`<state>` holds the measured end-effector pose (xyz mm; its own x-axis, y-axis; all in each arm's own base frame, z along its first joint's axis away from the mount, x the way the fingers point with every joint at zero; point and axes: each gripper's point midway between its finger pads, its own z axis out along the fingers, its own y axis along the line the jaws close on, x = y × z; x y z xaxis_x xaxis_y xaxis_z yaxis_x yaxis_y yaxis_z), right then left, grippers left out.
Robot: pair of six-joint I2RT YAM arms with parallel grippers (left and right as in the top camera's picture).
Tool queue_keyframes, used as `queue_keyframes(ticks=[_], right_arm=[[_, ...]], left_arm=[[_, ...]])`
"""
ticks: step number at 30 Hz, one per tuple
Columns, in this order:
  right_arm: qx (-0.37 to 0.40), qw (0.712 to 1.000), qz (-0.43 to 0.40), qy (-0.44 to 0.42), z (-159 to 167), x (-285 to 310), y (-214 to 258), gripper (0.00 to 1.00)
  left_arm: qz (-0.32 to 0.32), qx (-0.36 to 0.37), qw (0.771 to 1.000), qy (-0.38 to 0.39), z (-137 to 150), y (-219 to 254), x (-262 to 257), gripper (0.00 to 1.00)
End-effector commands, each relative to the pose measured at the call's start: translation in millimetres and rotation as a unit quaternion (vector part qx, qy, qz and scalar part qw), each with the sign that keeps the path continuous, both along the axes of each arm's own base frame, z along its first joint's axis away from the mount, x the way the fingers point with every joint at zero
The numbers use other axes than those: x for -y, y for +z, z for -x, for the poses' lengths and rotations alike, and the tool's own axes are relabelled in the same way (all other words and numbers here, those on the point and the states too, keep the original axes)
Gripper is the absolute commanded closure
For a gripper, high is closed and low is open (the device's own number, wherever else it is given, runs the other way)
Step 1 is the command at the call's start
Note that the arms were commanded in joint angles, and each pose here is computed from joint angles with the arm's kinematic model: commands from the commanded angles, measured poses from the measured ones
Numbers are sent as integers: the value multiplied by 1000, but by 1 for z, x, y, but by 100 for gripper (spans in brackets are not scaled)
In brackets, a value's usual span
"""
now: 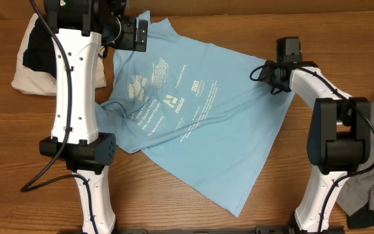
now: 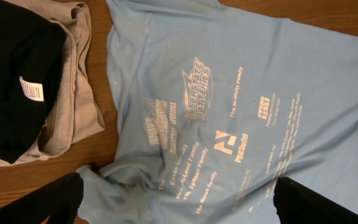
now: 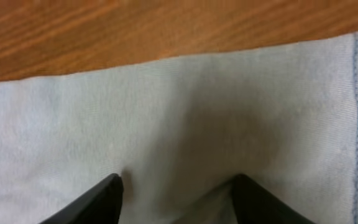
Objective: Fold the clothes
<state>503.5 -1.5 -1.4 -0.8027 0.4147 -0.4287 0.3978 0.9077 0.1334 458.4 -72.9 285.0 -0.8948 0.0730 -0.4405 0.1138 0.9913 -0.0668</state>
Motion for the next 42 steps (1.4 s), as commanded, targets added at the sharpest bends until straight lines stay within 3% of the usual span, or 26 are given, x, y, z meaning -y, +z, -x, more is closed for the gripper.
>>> queue_keyframes(ticks=[1,10,19,34,35,39,42], right_arm=[[-124,992,-27,10,56,-7,-92,45],[-137,990,-15,5,62,2,-104,45],[-139,989,-14,-51,65,51,-131,44],[-32,996,-7,-81,-5,121,-79,44],[-28,996,-7,-80,-10,122,-72,40],[-39,997,-29,-60,-24,116,-40,0],[-60,994,-58,-70,-25,109,-7,0]], left_arm=[[-2,-7,1000,5,-2,-6,-1,0],[-2,-7,1000,5,-2,-6,-1,0],[-1,-3,1000,5,-4,-5,-1,0],[4,26,1000,5,-17,2,1,0],[4,27,1000,5,-17,2,1,0],[4,30,1000,4,-18,2,2,0],[5,39,999,5,-22,5,2,0]])
